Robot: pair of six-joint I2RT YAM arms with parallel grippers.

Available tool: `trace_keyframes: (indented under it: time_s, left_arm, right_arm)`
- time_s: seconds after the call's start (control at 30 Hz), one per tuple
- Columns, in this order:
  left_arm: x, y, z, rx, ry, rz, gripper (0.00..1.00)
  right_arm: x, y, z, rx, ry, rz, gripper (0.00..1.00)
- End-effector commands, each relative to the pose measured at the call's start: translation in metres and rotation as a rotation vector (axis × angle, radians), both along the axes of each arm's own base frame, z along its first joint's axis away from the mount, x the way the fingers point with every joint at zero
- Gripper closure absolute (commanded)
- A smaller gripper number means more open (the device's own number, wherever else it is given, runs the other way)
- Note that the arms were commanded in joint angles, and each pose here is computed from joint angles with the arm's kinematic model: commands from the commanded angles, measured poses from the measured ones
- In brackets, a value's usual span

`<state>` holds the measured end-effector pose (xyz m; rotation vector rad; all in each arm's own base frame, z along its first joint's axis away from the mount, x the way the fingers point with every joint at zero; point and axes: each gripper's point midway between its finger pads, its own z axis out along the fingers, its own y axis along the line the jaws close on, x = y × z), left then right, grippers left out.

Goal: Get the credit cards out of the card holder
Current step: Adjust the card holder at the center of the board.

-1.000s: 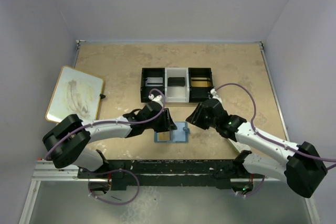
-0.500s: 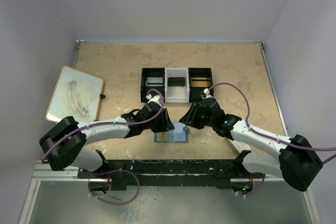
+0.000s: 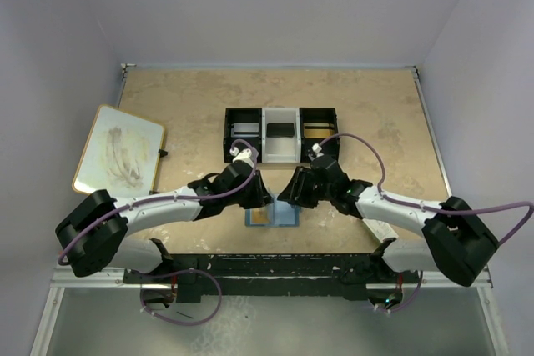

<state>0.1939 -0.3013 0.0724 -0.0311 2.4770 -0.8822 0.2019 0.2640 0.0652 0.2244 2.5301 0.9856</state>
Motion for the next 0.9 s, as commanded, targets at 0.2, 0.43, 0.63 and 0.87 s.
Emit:
trace_keyframes:
  time_s: [0.2, 0.43, 0.63, 0.87]
  left_arm:
    - [0.000, -0.010, 0.022, -0.065, -0.053, -0.045, 0.80]
    - [-0.011, -0.011, 0.020, -0.073, -0.040, -0.093, 0.74]
    - [-0.020, -0.013, 0.017, -0.081, -0.025, -0.136, 0.75]
    - [-0.023, -0.006, 0.010, -0.047, -0.020, -0.130, 0.79]
  right_arm:
    - [0.011, 0.025, 0.027, 0.090, -0.079, 0.095, 0.47]
    - [0.015, 0.034, 0.034, 0.127, -0.093, 0.113, 0.42]
    - [0.016, 0.043, 0.034, 0.144, -0.094, 0.147, 0.40]
    - [0.014, 0.040, 0.025, 0.129, -0.065, 0.134, 0.55]
